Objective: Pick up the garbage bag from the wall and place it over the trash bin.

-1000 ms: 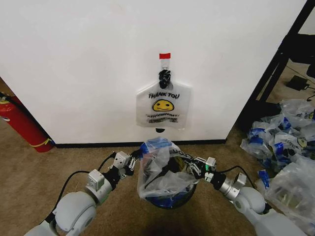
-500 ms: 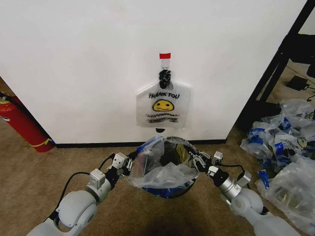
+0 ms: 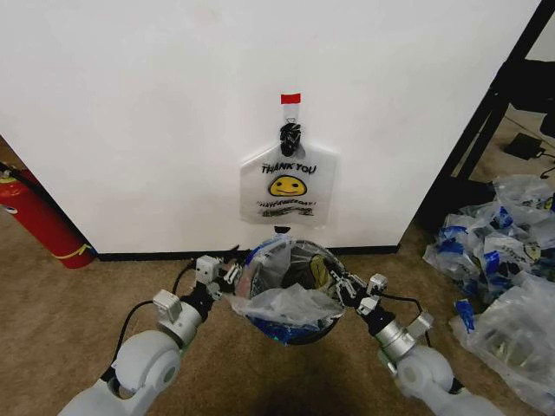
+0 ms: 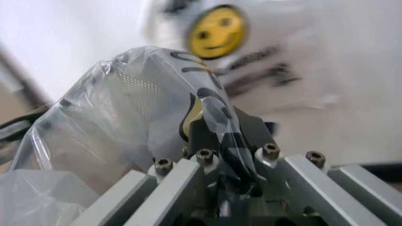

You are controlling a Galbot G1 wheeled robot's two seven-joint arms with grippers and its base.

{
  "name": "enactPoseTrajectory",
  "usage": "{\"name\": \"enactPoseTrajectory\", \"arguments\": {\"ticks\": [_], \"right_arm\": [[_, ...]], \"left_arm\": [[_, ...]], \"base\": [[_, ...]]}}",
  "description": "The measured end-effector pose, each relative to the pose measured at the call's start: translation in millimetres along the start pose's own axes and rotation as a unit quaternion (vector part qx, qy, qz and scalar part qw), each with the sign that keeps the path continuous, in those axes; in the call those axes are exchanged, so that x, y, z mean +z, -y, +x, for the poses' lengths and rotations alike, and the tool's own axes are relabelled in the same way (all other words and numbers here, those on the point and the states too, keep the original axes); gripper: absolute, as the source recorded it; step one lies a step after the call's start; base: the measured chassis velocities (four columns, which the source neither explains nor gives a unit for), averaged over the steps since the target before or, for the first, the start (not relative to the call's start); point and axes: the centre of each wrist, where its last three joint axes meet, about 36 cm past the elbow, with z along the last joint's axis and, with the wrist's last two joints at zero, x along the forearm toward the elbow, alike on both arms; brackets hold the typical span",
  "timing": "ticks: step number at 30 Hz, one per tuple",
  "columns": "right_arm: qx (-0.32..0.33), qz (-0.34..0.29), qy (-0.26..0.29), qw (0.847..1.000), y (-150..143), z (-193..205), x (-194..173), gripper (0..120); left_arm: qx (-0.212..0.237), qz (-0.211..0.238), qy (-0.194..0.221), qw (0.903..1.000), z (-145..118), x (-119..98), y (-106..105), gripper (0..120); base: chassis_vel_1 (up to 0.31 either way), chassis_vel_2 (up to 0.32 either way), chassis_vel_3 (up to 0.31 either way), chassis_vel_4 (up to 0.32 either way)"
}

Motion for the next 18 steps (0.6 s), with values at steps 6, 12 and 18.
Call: {"name": "enactPoseTrajectory", "arguments": {"ticks": [6, 12, 18], "right_arm": [[0.133, -0.041, 0.046, 0.989, -22, -10, 14, 1], [0.162, -0.073, 0.084, 0.980, -37, -15, 21, 1], [0.141, -0.083, 0.093, 0.982, -44, -18, 24, 1]], "left_arm": [[-0.065, 0.105, -0.012, 0.9923, 13, -11, 31, 75], [-0.044, 0.130, -0.087, 0.9867, 45, -10, 81, 94], [-0.007, 0.092, -0.099, 0.9908, 57, 5, 110, 100]], "base": [[0.000, 0.000, 0.000, 0.000], [0.000, 0.000, 0.000, 0.000], [0.000, 0.000, 0.000, 0.000]]}}
